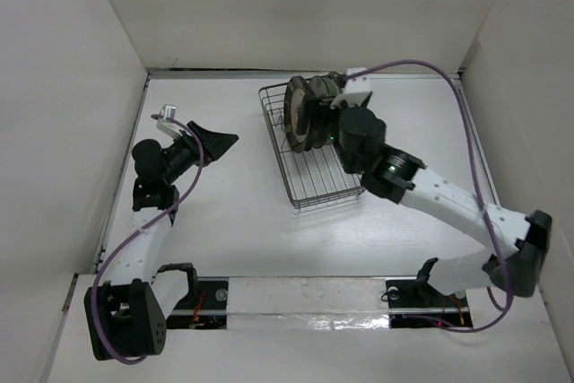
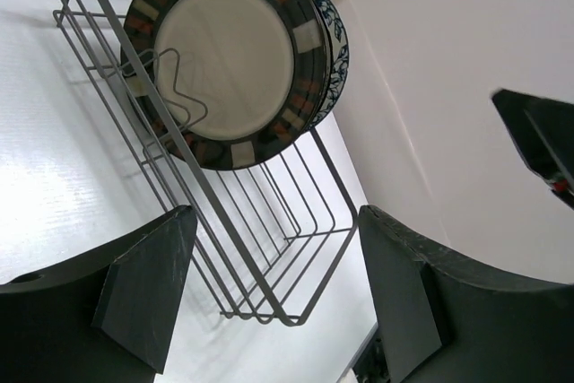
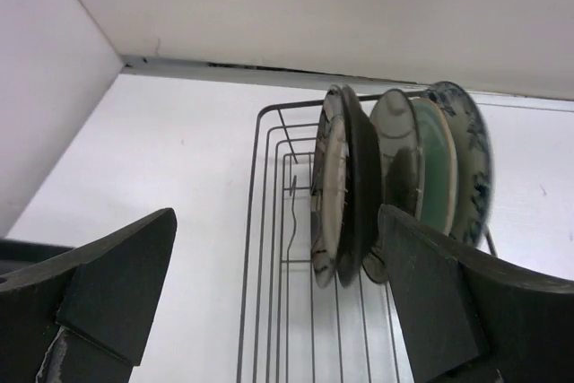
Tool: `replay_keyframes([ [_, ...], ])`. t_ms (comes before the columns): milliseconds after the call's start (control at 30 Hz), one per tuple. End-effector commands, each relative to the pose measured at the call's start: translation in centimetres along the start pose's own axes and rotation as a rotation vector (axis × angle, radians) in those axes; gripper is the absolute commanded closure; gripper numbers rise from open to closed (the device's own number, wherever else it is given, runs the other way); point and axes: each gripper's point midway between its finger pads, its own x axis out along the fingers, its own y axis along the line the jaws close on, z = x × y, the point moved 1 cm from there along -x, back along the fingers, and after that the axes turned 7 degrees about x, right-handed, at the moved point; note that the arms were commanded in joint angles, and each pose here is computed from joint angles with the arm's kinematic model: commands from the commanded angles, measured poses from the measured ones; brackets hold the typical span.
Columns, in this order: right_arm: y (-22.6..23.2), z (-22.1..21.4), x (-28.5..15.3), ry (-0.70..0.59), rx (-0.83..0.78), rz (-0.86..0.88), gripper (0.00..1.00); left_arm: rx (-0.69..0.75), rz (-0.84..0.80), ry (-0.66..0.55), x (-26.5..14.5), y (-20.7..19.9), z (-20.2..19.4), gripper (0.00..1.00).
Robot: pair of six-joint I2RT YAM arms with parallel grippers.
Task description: Load the plates into the dish rack
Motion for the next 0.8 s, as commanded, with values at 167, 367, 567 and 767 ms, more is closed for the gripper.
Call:
replay_keyframes([
  [167, -11.9, 5.8, -9.6, -0.276, 0.239, -0.16, 0.0, 0.17, -0.154, -0.072, -0.8, -5.6, 2.5, 0.23],
  [367, -20.6, 3.2, -13.6, -0.335, 0.307, -0.298, 0.0, 0.24, -0.222, -0.083, -1.0, -8.6, 2.7, 0.18],
  [567, -20.1, -0.2, -11.1, -0.21, 0.289, -0.22, 0.0, 0.226, -0.22, -0.064, -1.0, -7.8, 1.6, 0.18],
  [767, -18.4, 0.0, -9.8, -0.194, 0.289, -0.154, 0.0, 0.234, -0.188, -0.066, -1.1, -7.5, 1.7, 0.17],
])
